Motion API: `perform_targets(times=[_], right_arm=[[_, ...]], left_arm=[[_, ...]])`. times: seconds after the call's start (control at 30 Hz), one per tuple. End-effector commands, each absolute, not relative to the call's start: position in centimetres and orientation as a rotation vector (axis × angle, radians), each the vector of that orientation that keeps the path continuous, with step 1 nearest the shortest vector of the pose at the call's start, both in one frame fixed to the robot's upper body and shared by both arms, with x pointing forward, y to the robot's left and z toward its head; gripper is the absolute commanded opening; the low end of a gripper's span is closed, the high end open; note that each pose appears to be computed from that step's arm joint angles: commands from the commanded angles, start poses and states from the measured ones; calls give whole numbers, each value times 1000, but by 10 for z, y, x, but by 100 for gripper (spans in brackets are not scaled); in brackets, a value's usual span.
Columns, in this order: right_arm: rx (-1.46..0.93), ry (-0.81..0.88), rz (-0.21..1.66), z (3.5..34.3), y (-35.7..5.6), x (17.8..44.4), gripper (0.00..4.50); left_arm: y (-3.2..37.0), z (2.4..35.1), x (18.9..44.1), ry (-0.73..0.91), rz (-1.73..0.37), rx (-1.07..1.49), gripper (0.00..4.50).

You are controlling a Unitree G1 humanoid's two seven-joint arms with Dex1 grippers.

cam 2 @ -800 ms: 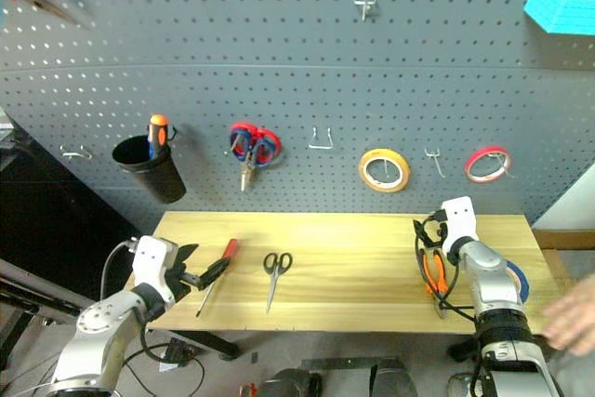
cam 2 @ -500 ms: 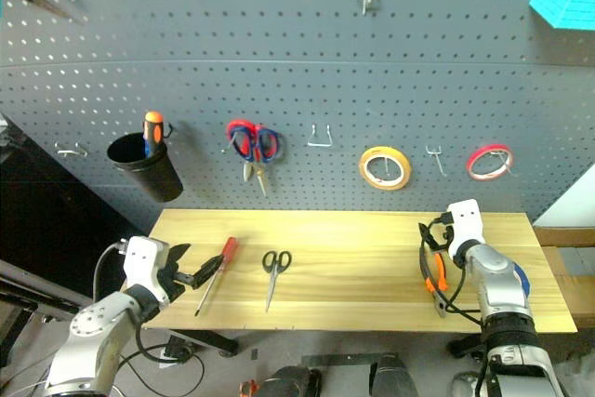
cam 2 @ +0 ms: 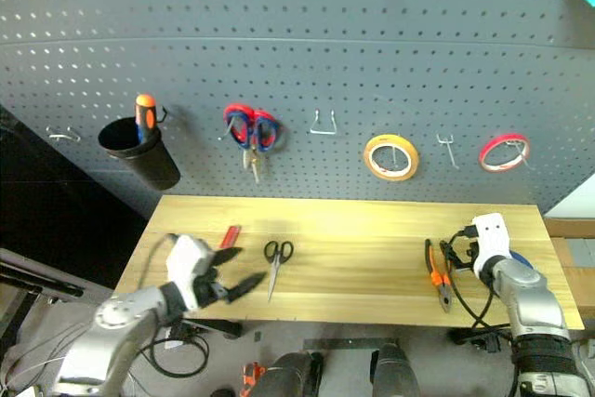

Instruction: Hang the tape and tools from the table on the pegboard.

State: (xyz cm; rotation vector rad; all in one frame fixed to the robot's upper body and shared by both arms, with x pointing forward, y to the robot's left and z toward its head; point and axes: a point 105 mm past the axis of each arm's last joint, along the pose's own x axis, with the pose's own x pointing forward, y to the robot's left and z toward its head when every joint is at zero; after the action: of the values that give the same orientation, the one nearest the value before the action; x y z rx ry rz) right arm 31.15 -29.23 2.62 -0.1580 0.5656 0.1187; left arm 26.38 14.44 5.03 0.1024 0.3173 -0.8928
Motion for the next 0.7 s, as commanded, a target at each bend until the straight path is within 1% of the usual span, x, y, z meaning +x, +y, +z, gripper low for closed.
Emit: perform_targets(times=[0.03, 0.13, 0.2, 0.33, 0.4, 0.6, 0.7], right_arm=[[-121, 583, 37, 35, -312, 300, 450], [-118, 639, 21, 28, -314, 290, 450], [-116, 653, 9, 24, -315, 287, 450], [-97, 661, -18, 18, -320, 287, 450], [-89, 665, -19, 15, -320, 287, 450], [-74, 677, -24, 4, -319, 290, 450], [-37, 731, -50, -11, -318, 290, 450]], left_arm=[[101, 54, 273, 279, -1018, 100, 446], [60, 41, 272, 302, -1142, 116, 446], [36, 37, 267, 301, -1222, 135, 446], [6, 42, 257, 274, -1321, 122, 446], [1, 45, 254, 266, -1335, 117, 446], [11, 50, 258, 268, -1301, 121, 446], [20, 53, 254, 274, -1308, 149, 446]])
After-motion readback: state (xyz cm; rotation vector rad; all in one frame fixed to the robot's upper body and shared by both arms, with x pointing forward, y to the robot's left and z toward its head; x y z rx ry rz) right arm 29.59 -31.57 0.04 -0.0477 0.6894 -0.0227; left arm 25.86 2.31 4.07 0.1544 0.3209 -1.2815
